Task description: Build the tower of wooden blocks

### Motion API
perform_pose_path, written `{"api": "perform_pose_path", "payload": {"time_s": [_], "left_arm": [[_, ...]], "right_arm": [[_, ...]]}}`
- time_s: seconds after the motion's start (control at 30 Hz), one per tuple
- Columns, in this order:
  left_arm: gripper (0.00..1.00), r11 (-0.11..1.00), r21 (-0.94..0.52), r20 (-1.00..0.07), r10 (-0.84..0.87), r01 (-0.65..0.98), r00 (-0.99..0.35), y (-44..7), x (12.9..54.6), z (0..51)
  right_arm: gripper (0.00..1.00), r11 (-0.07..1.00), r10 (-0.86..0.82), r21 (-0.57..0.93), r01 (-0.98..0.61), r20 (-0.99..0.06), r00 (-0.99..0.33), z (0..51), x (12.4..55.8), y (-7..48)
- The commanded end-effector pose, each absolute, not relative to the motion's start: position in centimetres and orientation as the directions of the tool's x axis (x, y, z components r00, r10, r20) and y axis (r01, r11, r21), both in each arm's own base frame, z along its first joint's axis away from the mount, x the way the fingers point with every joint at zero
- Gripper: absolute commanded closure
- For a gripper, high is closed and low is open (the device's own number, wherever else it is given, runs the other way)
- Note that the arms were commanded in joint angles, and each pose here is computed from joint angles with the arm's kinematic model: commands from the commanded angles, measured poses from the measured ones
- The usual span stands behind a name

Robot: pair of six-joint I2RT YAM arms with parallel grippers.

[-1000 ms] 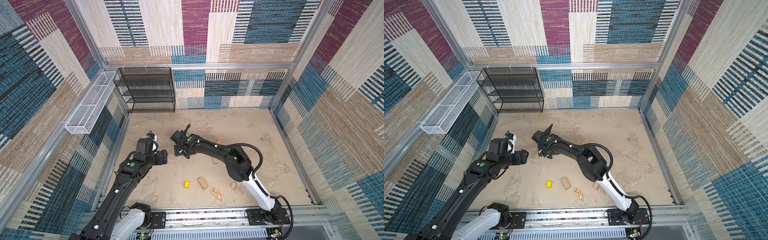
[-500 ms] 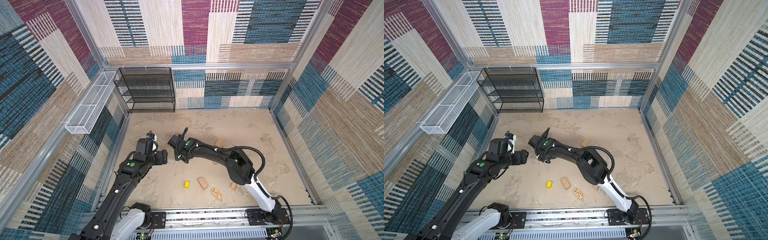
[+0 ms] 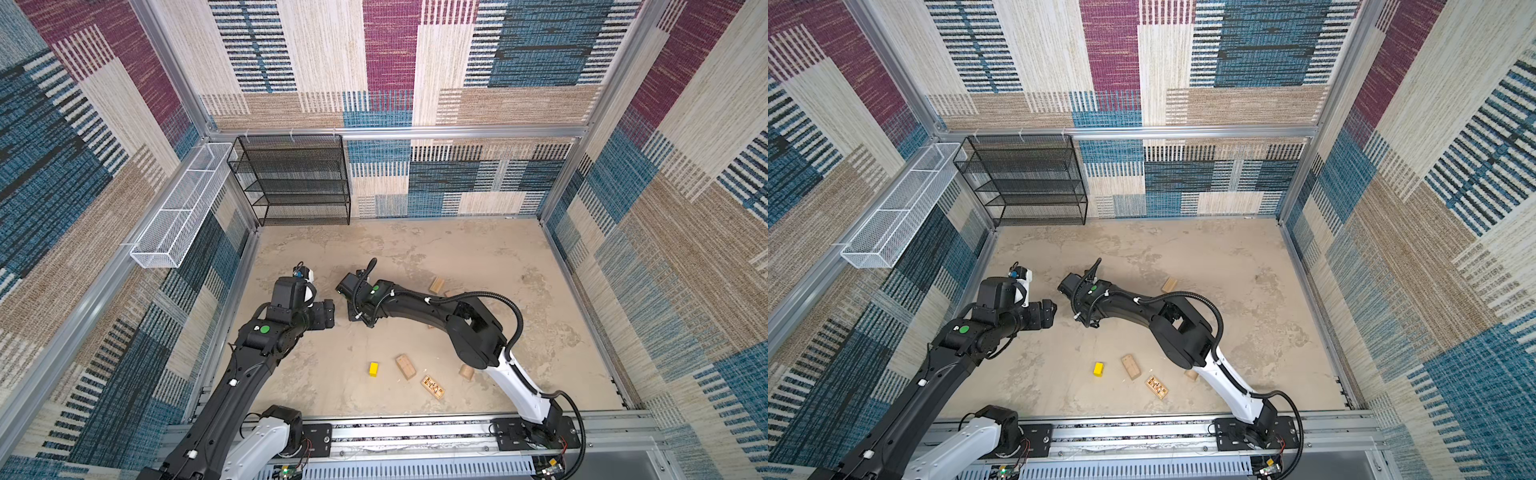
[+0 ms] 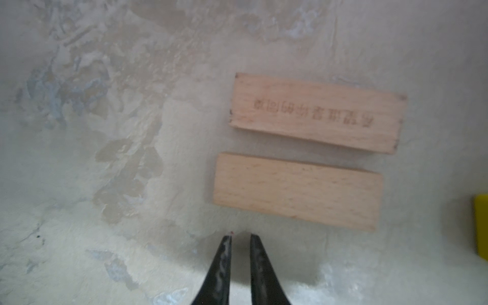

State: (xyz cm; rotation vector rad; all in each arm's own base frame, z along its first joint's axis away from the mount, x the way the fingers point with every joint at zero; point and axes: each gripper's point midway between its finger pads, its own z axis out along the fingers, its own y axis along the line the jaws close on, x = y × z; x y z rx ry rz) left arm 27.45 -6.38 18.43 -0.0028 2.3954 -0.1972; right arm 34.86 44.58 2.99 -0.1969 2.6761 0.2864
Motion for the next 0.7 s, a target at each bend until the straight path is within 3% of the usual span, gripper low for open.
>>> {"api": "perform_pose_path", "payload": {"time_s": [0.0, 0.67], "left_arm": [[0.13, 0.989, -0.145, -0.671, -0.071, 0.037, -0.738, -6.2, 27.5, 18.5], [0.13, 0.989, -0.144, -0.674, -0.070, 0.037, -0.735, -6.2, 27.4, 18.7]], "right_arm": [[0.82, 0.971, -0.065, 0.181, -0.159, -0.440, -0.896, 2.6, 35.3, 44.4], [0.82, 0.975, -0.046, 0.175, -0.135, -0.436, -0.899, 2.0, 36.3, 43.2]]}}
